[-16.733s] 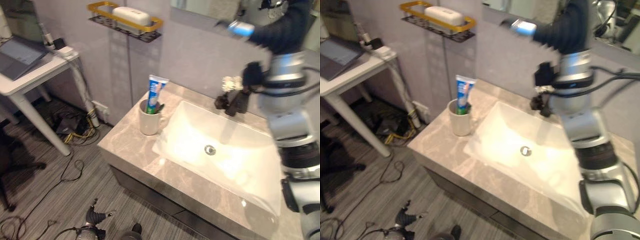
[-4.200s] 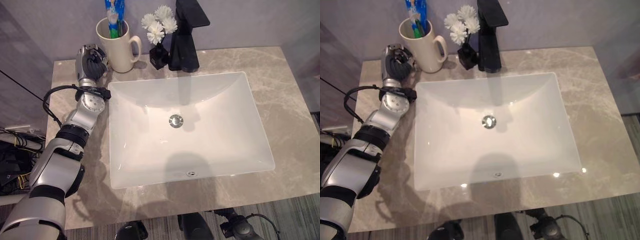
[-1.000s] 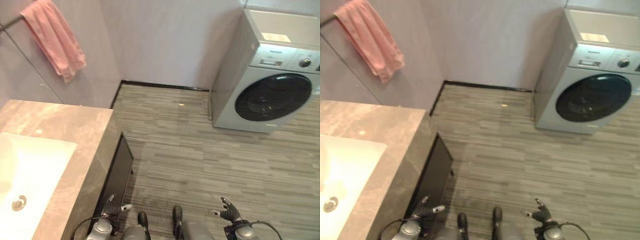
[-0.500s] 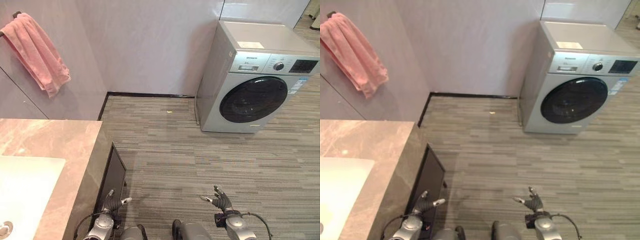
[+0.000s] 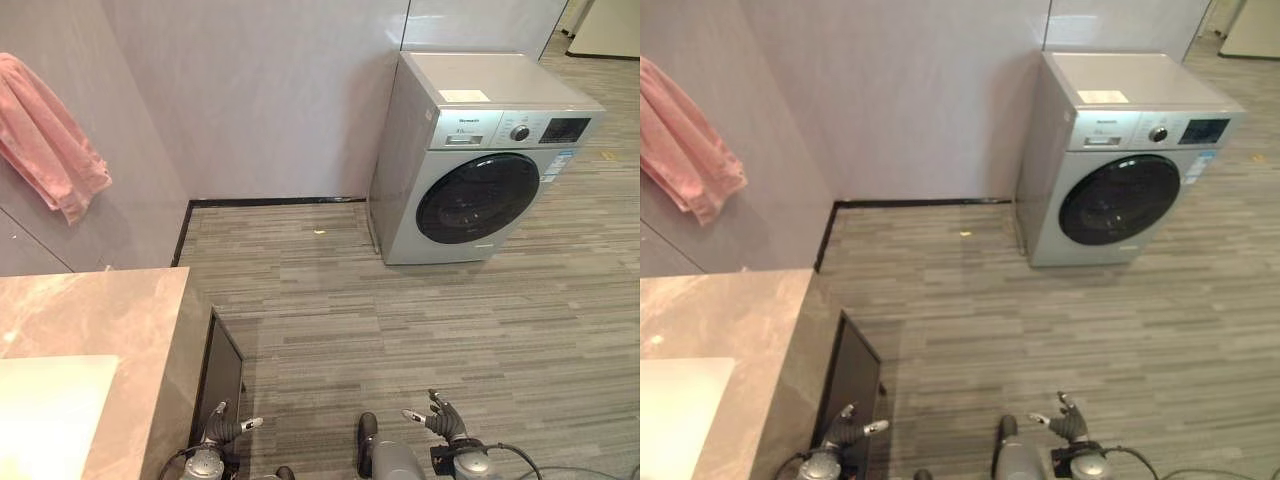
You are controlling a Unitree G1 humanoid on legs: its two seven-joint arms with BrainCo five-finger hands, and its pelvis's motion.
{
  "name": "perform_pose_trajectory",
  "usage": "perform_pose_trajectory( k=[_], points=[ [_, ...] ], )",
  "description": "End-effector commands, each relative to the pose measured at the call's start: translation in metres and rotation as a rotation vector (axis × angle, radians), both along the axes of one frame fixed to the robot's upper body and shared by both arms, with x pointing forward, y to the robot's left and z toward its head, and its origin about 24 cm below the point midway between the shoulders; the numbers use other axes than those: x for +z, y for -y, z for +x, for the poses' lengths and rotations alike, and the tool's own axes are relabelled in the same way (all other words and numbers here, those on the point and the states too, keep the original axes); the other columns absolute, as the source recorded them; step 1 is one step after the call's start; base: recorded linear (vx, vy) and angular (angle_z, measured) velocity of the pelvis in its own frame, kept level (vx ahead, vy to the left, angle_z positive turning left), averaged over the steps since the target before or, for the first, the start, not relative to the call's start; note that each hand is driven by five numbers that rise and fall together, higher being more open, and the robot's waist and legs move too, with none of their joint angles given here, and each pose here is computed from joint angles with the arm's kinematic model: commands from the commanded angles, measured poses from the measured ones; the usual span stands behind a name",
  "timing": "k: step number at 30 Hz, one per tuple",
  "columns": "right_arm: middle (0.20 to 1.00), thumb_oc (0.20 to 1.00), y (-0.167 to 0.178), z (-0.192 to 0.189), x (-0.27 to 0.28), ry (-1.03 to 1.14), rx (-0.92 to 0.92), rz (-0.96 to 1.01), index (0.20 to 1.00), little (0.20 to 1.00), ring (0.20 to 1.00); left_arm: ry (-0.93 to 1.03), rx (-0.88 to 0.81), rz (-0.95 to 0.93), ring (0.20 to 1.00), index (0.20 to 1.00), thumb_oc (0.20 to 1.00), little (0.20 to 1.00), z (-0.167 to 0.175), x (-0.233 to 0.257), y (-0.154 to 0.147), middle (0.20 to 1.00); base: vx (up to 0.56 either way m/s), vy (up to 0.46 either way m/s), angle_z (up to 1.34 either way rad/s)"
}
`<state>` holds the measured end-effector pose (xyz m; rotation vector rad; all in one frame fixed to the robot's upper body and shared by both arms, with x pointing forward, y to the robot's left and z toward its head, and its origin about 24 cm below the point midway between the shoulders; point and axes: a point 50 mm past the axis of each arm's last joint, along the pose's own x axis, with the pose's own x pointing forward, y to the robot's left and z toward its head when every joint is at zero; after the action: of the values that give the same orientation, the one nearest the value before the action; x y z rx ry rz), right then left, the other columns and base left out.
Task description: Put brush and paste in cup on sink, flatten towel.
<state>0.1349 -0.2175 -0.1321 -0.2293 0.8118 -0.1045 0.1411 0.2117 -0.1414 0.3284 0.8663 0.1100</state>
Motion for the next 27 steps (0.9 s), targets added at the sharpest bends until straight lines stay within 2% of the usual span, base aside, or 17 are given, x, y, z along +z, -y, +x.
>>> perform_pose_trajectory(
  k=[1,9,15,21,27],
  points=[
    [1.0,1.0,0.003,0.035,0.019,0.143,0.014,-0.007,1.0,1.0,1.0,0.102,-0.041,0.037,1.0,1.0,1.0,1.0,0.028,0.015,-0.006,1.0,0.25,-0.189,0.53],
    [1.0,1.0,0.012,0.037,0.023,0.115,0.149,-0.115,1.0,1.0,1.0,0.168,-0.05,0.014,1.0,1.0,1.0,1.0,0.051,0.024,0.005,1.0,0.22,-0.155,0.21],
    [1.0,1.0,0.017,0.032,0.025,0.14,0.122,-0.13,1.0,1.0,1.0,0.167,-0.055,0.019,1.0,1.0,1.0,1.0,0.051,0.024,0.004,1.0,0.35,0.11,0.18],
    [1.0,1.0,0.002,0.034,0.021,0.13,0.129,-0.074,1.0,1.0,1.0,0.114,0.0,0.029,1.0,1.0,1.0,1.0,0.034,0.017,-0.009,1.0,0.41,0.159,-0.5],
    [1.0,1.0,-0.002,0.038,0.023,0.148,0.121,-0.063,1.0,1.0,1.0,0.123,-0.013,0.045,1.0,1.0,1.0,1.0,0.037,0.019,-0.013,1.0,0.23,0.209,-0.04]
  ],
)
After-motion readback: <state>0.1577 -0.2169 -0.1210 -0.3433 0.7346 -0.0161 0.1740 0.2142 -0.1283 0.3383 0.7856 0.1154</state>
